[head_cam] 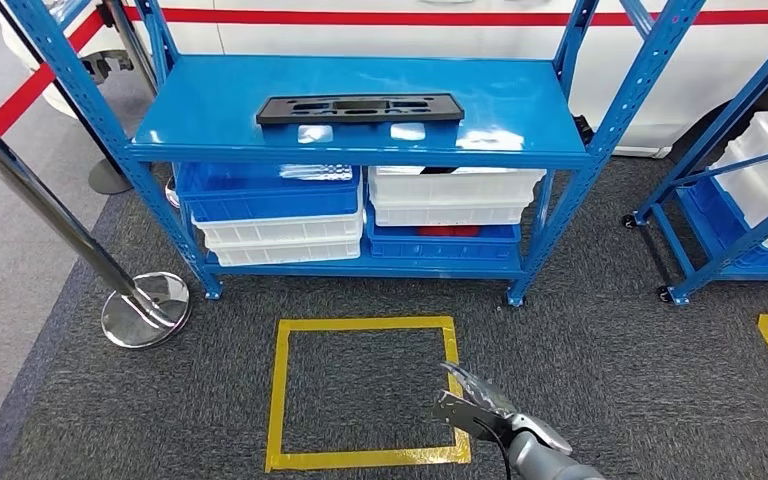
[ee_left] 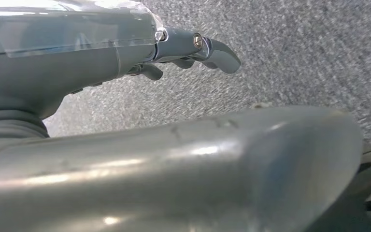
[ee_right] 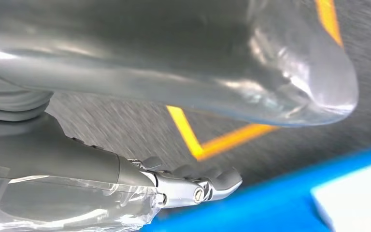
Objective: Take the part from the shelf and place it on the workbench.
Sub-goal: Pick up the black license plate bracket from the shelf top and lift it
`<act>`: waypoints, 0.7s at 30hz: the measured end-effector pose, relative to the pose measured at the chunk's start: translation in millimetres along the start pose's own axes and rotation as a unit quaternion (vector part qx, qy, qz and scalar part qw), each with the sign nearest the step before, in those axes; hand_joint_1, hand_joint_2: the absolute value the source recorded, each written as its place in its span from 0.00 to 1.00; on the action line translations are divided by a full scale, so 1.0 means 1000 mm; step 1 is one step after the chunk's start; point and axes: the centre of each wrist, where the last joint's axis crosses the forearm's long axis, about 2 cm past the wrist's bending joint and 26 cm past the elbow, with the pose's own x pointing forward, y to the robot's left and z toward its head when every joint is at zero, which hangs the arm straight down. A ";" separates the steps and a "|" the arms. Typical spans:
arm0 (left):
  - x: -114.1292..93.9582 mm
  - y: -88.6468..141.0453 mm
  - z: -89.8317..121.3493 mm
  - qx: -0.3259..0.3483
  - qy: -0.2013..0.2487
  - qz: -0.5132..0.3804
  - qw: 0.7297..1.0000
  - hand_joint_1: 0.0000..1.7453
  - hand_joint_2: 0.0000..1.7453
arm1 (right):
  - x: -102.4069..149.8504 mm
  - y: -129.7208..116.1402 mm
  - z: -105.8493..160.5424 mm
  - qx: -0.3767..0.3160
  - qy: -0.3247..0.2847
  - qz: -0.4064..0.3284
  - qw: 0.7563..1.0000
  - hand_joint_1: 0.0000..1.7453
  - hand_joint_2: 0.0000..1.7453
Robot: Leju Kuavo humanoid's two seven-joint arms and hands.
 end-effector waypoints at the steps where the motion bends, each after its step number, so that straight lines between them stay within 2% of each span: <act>1: 0.001 0.000 0.000 0.000 -0.002 0.000 1.000 0.00 0.00 | 0.002 -0.002 -0.002 -0.007 -0.013 0.007 1.000 0.00 0.00; 8: 0.004 -0.001 0.000 -0.002 -0.009 0.001 1.000 0.00 0.00 | 0.025 -0.025 -0.025 -0.011 -0.083 0.054 0.995 0.00 0.00; 13: 0.004 -0.001 0.000 -0.007 -0.013 0.000 1.000 0.00 0.00 | 0.053 -0.042 -0.041 -0.036 -0.142 0.086 0.985 0.00 0.00; 21: 0.002 -0.002 0.001 -0.009 -0.010 0.000 1.000 0.00 0.00 | 0.079 -0.064 -0.043 -0.073 -0.193 0.213 0.955 0.00 0.00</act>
